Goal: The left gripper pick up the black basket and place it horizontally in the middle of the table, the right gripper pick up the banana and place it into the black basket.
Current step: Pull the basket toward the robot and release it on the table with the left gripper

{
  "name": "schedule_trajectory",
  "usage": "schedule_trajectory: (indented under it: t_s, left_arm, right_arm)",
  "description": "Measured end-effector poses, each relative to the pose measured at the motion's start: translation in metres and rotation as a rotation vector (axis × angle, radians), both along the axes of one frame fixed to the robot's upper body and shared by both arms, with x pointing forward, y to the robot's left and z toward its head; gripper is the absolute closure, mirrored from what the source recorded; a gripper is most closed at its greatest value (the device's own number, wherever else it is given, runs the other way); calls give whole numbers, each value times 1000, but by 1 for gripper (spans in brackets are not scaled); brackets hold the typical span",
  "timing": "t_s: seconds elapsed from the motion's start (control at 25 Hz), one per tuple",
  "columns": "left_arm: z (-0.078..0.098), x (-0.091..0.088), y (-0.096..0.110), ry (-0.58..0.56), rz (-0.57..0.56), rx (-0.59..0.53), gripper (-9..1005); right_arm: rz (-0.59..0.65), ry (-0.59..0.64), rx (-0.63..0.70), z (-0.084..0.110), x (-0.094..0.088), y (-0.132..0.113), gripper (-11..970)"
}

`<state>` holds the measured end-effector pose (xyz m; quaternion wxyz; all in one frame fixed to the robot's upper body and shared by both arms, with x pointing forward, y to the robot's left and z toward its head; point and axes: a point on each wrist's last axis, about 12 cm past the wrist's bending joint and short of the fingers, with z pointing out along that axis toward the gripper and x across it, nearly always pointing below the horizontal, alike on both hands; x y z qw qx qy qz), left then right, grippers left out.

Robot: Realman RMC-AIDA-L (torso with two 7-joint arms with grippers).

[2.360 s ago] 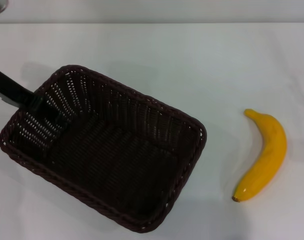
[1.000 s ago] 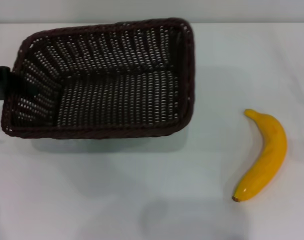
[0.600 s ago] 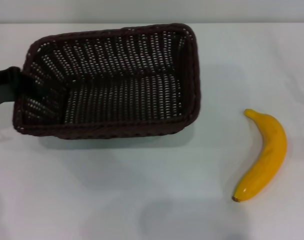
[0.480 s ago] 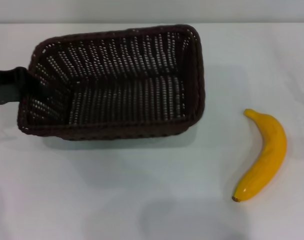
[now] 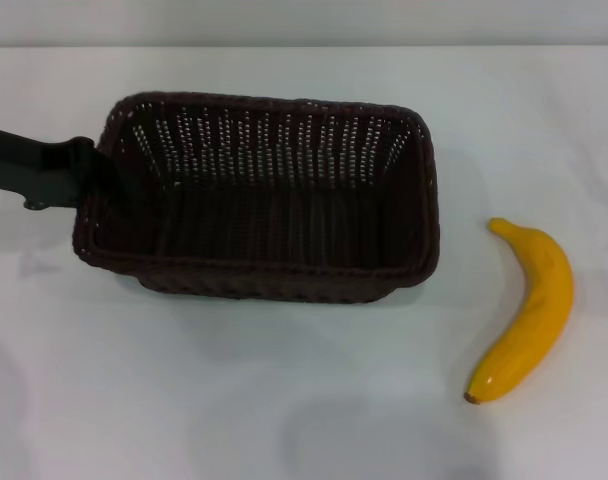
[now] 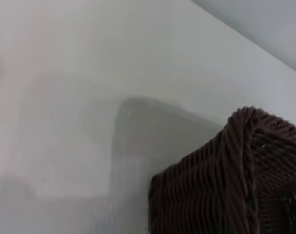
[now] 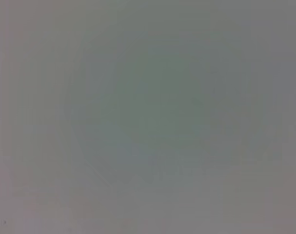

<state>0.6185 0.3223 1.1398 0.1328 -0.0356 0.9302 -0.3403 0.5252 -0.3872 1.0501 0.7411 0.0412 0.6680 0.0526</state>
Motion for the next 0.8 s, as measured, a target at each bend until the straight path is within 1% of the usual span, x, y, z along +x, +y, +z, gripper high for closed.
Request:
schedule_trajectory:
  t_s: [0.04,0.28,0.48,0.6,0.68,0.8]
  left_arm:
    - [0,0,-1,2,-4,4,842]
    - [-1,0,-3,12,-13,13,601]
    - [-1,-2,0,9,-14,16,423]
    - [-3,-7,6,-3,-40,19,419]
    - [-7,-15,13,-37,-56,9,416]
    - [-14,-29,31,-146,-25,-49,401]
  right_arm:
    - [0,0,-1,0,0,0,89]
    - [2,-5,-5,2,3,1,89]
    - [2,-7,-7,3,4,1,89]
    - [1,-9,-8,3,5,0,89]
    - [2,-10,-8,4,5,1,89]
    - [4,-11,1,4,7,1,89]
